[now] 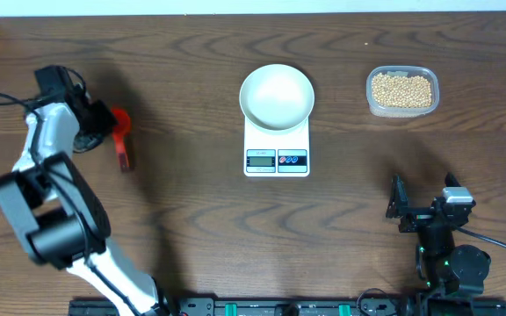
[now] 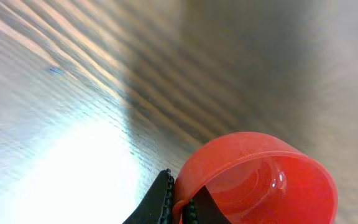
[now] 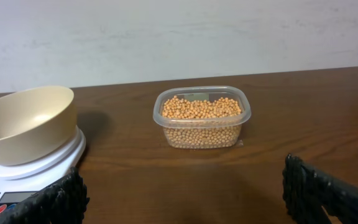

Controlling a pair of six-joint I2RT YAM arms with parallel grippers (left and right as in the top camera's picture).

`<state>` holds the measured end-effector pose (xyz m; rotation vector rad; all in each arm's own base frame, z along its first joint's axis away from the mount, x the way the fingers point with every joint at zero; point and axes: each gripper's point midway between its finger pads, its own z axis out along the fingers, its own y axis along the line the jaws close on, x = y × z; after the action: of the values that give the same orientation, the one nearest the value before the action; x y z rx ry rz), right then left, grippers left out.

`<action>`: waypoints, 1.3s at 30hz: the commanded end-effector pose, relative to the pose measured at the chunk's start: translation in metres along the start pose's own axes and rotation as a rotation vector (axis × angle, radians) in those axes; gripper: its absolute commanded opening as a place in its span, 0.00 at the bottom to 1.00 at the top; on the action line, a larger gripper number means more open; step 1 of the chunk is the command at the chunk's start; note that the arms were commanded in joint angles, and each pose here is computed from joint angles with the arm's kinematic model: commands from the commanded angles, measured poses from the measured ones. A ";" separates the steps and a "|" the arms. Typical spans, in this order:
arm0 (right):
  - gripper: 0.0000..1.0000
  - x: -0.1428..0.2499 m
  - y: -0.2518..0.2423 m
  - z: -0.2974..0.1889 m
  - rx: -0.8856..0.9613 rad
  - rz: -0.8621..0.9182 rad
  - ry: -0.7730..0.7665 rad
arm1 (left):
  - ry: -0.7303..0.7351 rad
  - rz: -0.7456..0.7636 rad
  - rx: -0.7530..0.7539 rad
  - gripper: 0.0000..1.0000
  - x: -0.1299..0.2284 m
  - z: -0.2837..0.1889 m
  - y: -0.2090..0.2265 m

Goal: Scoop item into bowl and weigh 50g on scale
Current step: 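Lift the red scoop with the left gripper and carry it over the bowl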

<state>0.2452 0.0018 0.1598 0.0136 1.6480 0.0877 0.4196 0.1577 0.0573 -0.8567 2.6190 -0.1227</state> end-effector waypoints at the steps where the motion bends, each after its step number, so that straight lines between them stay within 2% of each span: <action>1: 0.99 0.001 0.000 0.000 -0.001 -0.005 -0.001 | -0.080 -0.071 0.021 0.07 -0.013 -0.038 -0.007; 7: 0.99 0.001 0.000 0.000 -0.001 -0.005 -0.001 | -0.103 -0.048 0.045 0.07 -0.007 -0.073 -0.025; 18: 0.99 0.001 0.000 0.000 -0.001 -0.005 -0.001 | -0.095 0.056 0.101 0.07 0.018 -0.101 -0.075; 25: 0.99 0.001 0.000 0.000 -0.001 -0.005 -0.001 | -0.060 0.018 0.118 0.07 0.033 -0.102 -0.093; 39: 0.99 0.001 0.000 0.000 -0.001 -0.005 -0.001 | -0.026 0.117 0.189 0.07 0.061 -0.107 -0.140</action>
<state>0.2452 0.0018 0.1598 0.0139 1.6480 0.0874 0.4132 0.0168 0.1543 -0.6619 2.5880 -0.2940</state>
